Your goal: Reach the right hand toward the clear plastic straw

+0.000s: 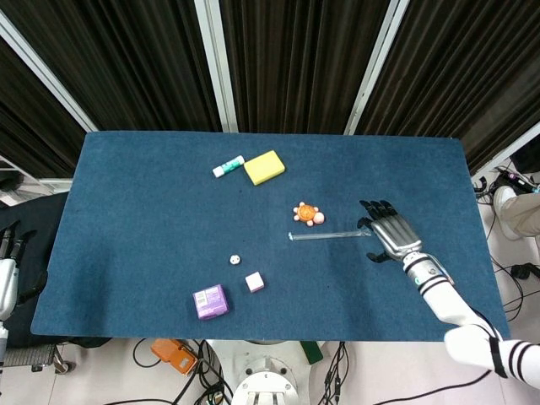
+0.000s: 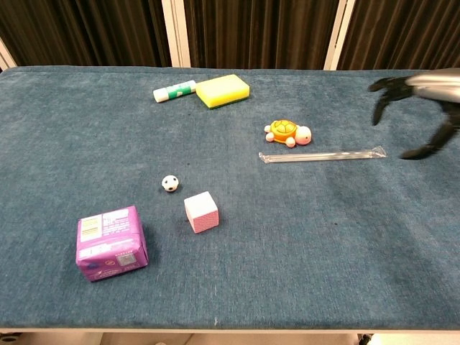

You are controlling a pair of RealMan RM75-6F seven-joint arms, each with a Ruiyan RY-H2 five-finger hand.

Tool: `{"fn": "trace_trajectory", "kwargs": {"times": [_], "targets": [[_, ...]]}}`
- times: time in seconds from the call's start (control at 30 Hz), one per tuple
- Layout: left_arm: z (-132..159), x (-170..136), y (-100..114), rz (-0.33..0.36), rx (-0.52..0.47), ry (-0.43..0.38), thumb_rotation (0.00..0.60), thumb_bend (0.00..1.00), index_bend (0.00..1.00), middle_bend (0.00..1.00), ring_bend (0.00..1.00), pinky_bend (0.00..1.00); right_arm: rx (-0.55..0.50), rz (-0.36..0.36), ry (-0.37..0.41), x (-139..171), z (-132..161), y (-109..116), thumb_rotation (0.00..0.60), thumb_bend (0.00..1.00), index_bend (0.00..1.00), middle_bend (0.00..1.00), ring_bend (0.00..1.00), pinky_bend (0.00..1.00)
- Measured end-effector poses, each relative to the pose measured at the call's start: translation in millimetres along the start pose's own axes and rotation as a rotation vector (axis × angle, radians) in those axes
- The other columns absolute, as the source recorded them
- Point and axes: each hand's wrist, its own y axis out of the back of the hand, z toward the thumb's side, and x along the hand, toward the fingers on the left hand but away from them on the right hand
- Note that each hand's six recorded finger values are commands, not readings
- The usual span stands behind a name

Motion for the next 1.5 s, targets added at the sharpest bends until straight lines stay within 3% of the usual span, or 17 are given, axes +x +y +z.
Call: {"fn": "trace_trajectory", "kwargs": {"times": [0.2,0.57,1.03,1.5], "targets": [[-2,1,0,-0.005,-0.01,0.01,0.6,0.32,0.15,0.0,0.01,0.09,0.007,0.021,0.0,-38,11,-9,0.6,0.34,0.43,0.05,0.06,0.05],[-2,1,0,-0.009,-0.012,0.008,0.6,0.32,0.15,0.0,0.01,0.09,-0.009,0.061,-0.005,-69,20,-26,0.6,0.34,0.49,0.05,0.07,0.06],[-3,2,0,-0.011,-0.017,0.01,0.6,0.32,0.15,0.0,0.01,0.09,-0.004,0.069,0.02,-80,30,-30,0.6,0.45,0.55,0.05,0.08,0.07],[-3,2,0,-0.011,-0.017,0.011,0.6,0.32,0.15,0.0,0.01,0.09,-0.007,0.079,0.032,-85,36,-34,0.6,0.46,0.59,0.05,0.08,0.07]]}}
